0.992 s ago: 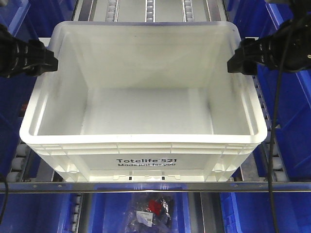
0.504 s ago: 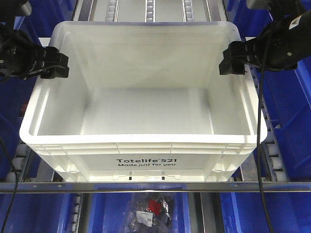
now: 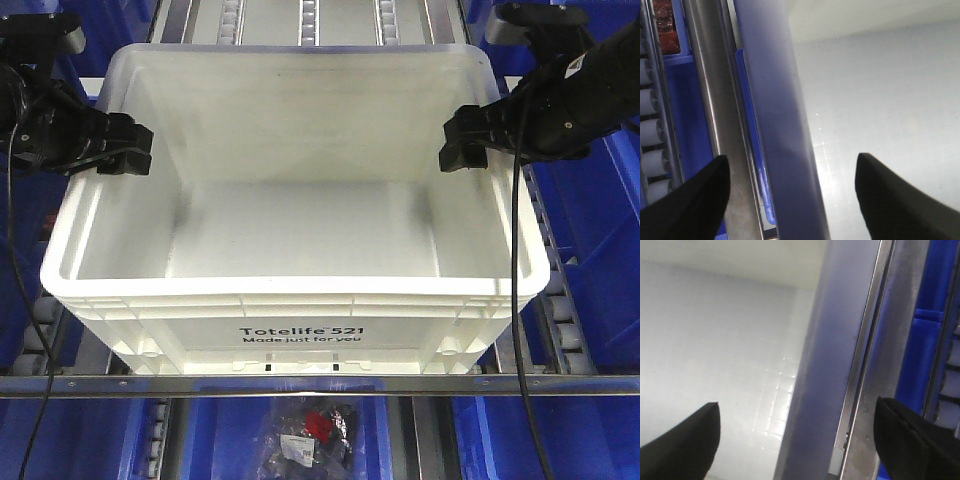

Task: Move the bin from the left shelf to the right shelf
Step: 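Close both grippers on the opposite side rims of the white tote, then lift the gripped tote and pull it off the roller shelf toward the robot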

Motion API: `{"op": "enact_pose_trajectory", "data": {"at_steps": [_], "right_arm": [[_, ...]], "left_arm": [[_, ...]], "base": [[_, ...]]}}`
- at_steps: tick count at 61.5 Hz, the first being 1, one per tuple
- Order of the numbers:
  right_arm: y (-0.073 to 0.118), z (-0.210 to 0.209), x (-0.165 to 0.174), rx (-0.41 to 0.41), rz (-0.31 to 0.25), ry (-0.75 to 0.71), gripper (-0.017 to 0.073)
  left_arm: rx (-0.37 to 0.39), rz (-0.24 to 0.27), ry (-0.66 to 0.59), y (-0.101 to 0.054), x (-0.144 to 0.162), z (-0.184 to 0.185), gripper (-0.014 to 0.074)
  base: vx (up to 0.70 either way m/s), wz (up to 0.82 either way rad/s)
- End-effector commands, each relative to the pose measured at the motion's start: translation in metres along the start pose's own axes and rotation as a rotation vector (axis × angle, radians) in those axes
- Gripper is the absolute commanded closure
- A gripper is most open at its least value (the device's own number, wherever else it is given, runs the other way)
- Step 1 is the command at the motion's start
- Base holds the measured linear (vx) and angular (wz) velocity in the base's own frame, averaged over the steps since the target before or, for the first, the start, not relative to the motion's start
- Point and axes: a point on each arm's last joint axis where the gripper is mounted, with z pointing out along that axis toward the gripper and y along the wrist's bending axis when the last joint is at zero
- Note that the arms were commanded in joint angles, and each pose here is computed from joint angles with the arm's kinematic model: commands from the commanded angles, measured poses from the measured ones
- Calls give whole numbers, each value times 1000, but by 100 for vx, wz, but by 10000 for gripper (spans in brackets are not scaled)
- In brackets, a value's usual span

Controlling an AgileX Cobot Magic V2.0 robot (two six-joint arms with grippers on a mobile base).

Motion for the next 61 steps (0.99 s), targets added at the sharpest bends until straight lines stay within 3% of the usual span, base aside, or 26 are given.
{"op": "enact_pose_trajectory", "data": {"at_steps": [1,42,52,61], "right_arm": [[3,-16,-11,-9,-14,-100,-34],[0,0,-12,-7,-16,-61,-19],[0,0,-12,-7,-16,-66,105],[0,0,-12,-7,-16,-70,361]], "left_arm": [[17,-4,-104,-6,-10,-20,88],[15,4,-93,-5,-12,-12,116],[15,27,-94,-5,-12,-12,283],[15,27,-95,-5,-12,-12,540]], "base": [[0,0],[0,0],[0,0],[0,0]]}}
